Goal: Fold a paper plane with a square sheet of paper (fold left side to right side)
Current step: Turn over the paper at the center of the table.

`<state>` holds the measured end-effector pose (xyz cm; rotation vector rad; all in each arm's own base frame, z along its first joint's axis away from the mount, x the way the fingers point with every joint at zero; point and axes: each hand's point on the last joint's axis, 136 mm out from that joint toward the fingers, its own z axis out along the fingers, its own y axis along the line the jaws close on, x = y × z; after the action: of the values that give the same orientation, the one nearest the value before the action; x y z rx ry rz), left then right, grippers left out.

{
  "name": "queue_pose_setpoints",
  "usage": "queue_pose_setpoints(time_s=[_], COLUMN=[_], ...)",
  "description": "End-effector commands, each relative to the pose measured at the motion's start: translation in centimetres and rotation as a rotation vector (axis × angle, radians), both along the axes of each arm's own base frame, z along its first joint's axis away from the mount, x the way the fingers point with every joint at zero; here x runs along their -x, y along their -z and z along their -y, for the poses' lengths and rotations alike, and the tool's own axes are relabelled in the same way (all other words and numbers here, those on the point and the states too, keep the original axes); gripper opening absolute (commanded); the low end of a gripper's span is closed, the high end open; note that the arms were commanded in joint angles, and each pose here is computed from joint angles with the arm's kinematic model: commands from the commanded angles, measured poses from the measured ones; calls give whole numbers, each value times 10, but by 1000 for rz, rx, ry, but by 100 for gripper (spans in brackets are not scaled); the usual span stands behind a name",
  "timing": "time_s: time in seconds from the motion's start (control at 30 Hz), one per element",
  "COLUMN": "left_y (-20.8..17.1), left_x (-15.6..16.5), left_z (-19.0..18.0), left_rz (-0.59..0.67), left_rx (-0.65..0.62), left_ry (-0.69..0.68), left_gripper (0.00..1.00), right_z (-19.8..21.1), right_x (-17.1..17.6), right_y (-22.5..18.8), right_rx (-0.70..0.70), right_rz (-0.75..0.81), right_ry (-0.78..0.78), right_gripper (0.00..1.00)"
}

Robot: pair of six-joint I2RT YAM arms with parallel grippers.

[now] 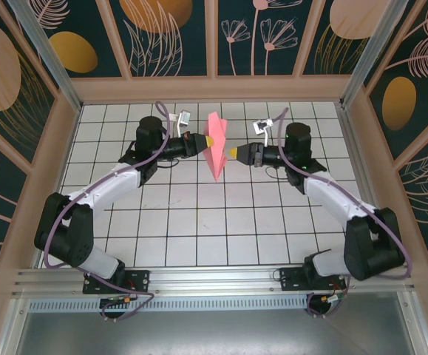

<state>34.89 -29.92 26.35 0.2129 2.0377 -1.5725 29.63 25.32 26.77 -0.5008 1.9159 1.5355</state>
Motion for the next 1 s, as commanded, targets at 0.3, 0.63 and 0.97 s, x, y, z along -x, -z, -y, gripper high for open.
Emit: queue_pose_setpoints(time_s=[0.3,0.63,0.97], left_y=[-47,-52,-42], left_x=[-1,4,2], left_z=[-2,-2,-3], left_rz=[82,71,39], left_rx=[94,125,116], left_ry=[-10,-1,-16], left_gripper=[9,10,12], right_z=[-30,-57,-44], right_x=[31,27,18], right_y=[28,14,8], right_rx=[-131,-215,-216], right_rz=[-16,6,25], right_ry=[-46,-127,-69], right_gripper=[88,74,42])
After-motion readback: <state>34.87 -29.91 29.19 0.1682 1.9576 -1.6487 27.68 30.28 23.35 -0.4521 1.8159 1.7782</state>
